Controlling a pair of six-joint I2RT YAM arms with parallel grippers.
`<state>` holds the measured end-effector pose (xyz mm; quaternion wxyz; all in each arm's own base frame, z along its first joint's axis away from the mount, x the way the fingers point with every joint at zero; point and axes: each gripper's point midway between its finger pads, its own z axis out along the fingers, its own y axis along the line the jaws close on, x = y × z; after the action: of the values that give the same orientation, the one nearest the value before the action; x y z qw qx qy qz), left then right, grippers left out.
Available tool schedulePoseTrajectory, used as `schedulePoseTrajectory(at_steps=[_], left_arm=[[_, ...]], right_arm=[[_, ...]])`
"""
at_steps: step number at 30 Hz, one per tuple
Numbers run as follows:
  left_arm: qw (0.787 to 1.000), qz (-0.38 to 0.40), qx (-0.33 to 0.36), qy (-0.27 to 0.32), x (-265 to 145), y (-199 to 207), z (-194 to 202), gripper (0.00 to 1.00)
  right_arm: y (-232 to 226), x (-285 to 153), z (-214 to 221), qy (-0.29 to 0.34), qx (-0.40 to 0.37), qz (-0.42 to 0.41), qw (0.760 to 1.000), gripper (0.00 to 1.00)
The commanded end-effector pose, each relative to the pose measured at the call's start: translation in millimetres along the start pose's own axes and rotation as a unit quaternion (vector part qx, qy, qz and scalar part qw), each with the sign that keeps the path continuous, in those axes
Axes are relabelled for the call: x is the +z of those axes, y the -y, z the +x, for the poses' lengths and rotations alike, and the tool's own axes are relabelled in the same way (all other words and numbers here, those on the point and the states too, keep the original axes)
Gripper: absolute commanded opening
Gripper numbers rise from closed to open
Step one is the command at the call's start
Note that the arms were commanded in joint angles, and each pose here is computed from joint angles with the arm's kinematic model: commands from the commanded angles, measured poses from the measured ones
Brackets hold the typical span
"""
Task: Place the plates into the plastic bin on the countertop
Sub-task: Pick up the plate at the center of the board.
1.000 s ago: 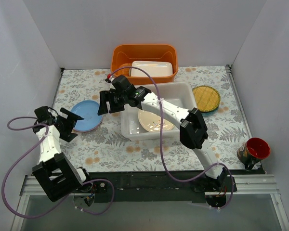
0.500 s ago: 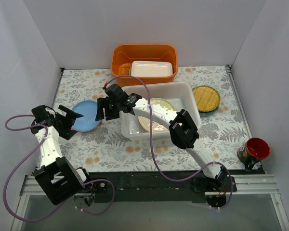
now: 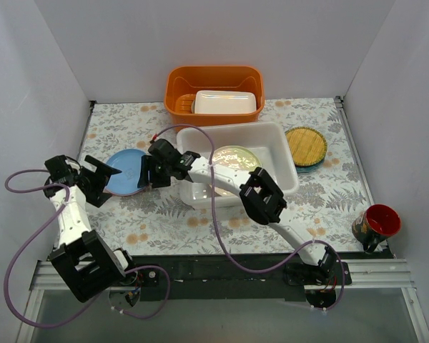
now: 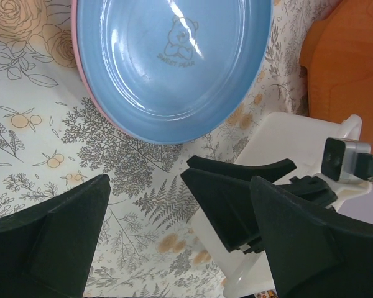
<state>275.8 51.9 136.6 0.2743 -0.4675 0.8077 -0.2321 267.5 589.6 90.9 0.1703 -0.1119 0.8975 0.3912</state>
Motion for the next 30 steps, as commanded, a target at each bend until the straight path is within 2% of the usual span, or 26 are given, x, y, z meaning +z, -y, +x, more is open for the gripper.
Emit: schedulePoseTrajectory(at_steps=[1, 15, 19, 25, 30], left_arm=[[1.0, 0.008, 0.009, 0.009, -1.9, 2.4, -7.5, 0.95], [0.999, 0.031, 0.013, -0.001, -3.9, 8.1, -0.7, 0.95], [0.999, 0.036, 0.015, -0.003, -3.9, 9.3, -0.2, 0.95], [0.999, 0.042, 0.016, -0.004, -5.9, 11.7, 0.8, 0.95], [0.999, 0.039, 0.015, -0.003, -6.1, 10.5, 1.0, 0.95]], right_arm=[[-12.6, 9.9, 0.9, 0.022, 0.017, -0.006, 1.0, 0.64], [2.4, 32.6, -2.6, 0.065, 0.08, 0.008, 0.995, 0.64], [6.0, 40.3, -4.1, 0.07, 0.102, 0.014, 0.992, 0.61], [11.4, 55.0, -4.5, 0.071, 0.134, 0.015, 0.988, 0.42], [10.1, 49.7, -2.6, 0.068, 0.128, 0.011, 0.989, 0.29]])
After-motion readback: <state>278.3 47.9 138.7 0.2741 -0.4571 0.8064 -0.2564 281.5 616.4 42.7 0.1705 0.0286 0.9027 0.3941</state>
